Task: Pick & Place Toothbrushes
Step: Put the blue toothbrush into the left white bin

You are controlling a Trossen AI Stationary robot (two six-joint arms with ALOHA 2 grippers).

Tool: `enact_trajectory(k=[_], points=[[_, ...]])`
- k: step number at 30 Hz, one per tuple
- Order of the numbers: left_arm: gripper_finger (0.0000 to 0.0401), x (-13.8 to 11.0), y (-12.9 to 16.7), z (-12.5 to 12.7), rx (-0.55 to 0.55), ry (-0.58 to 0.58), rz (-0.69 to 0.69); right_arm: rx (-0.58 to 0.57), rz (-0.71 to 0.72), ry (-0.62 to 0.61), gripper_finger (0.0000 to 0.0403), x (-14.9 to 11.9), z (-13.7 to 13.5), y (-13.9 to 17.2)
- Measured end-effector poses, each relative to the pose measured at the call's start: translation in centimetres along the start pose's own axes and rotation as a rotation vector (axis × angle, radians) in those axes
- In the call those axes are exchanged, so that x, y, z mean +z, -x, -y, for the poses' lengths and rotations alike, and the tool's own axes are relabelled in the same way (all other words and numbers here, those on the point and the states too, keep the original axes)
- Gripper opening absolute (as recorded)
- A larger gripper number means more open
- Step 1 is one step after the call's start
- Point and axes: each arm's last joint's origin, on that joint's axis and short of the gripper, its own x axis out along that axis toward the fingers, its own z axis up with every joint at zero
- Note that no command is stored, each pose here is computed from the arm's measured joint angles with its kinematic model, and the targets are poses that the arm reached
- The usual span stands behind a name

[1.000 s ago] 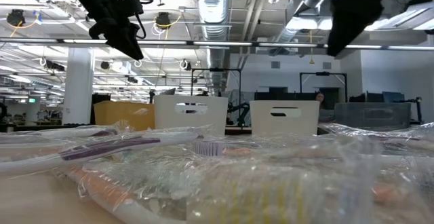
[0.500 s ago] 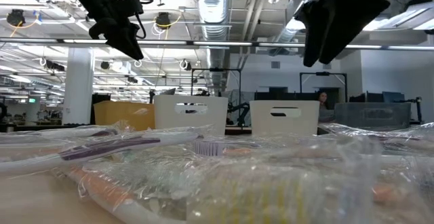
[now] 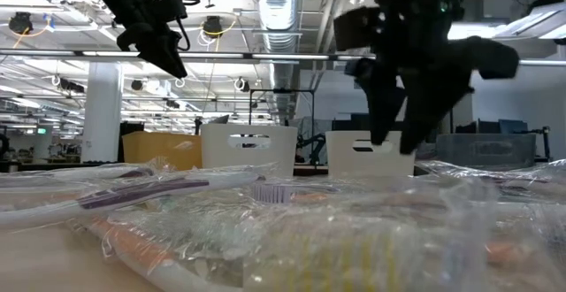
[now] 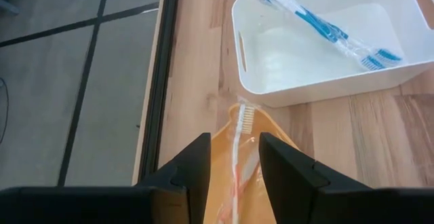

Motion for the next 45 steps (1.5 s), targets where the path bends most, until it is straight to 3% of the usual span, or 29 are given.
enact_trajectory(k=[10,17,21,30,33,40,45], points=[[0.0118,0.0,0.0,0.0,0.003,0.0,0.004,0.012,-0.139,0.02,0.0224,0.0,-0.8,-4.0],[0.012,0.0,0.0,0.0,0.004,0.0,0.004,0.057,-0.17,0.005,0.0212,-0.1,-0.6,-5.0],[0.012,0.0,0.0,0.0,0.004,0.0,0.005,0.105,-0.168,-0.045,0.0173,-0.2,-0.1,-5.0],[0.012,0.0,0.0,0.0,0.004,0.0,0.005,0.122,-0.174,-0.072,0.003,-0.2,-0.1,-5.1],[0.012,0.0,0.0,0.0,0.004,0.0,0.005,0.117,-0.184,-0.096,0.003,-0.1,-0.1,-4.9],[0.012,0.0,0.0,0.0,0.004,0.001,0.005,0.072,-0.238,-0.126,0.0071,0.7,0.5,-3.4],[0.0118,0.1,0.0,-0.1,0.005,0.004,0.006,0.02,-0.242,-0.123,0.0046,1.3,0.7,-2.0]])
